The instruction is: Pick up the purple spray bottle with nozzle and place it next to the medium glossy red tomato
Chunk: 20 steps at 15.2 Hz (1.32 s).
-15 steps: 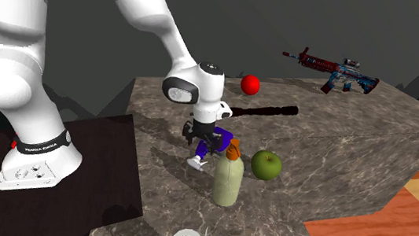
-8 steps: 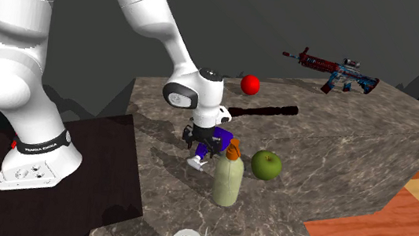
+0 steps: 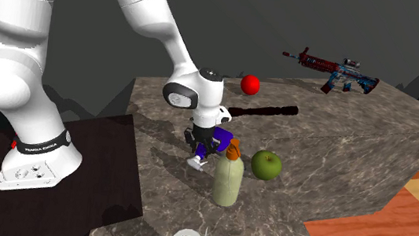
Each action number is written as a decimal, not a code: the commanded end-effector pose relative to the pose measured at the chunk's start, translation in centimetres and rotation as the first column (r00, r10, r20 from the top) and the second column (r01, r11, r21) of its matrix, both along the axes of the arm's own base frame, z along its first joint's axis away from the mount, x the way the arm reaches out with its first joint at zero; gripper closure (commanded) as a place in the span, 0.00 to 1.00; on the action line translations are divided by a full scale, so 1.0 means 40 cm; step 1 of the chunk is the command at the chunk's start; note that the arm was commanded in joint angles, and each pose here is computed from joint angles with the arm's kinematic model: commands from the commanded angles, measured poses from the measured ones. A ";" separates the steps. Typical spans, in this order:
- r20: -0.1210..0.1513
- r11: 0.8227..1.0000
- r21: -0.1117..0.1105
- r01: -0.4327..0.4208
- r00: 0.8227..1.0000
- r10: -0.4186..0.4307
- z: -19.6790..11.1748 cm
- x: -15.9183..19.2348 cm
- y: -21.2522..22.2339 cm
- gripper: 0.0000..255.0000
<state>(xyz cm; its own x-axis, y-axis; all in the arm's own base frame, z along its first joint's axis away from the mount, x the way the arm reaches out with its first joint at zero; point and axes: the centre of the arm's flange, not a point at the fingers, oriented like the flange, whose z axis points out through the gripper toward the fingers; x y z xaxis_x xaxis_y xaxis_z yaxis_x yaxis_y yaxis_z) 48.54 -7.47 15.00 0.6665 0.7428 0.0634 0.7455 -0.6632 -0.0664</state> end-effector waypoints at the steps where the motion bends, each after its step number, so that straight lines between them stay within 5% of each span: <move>1: 0.000 1.000 0.000 0.000 1.000 0.000 0.000 0.000 0.000 1.00; 5: 0.000 1.000 0.000 0.000 1.000 0.000 0.000 0.000 0.000 1.00; 20: 0.000 1.000 0.000 0.000 1.000 0.000 0.198 0.000 0.000 1.00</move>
<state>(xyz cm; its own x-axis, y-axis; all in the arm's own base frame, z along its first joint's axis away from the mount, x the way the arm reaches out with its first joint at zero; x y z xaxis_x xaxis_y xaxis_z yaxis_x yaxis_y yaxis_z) 48.59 -7.33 22.44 0.6662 0.7430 0.0638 0.7457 -0.6630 -0.0661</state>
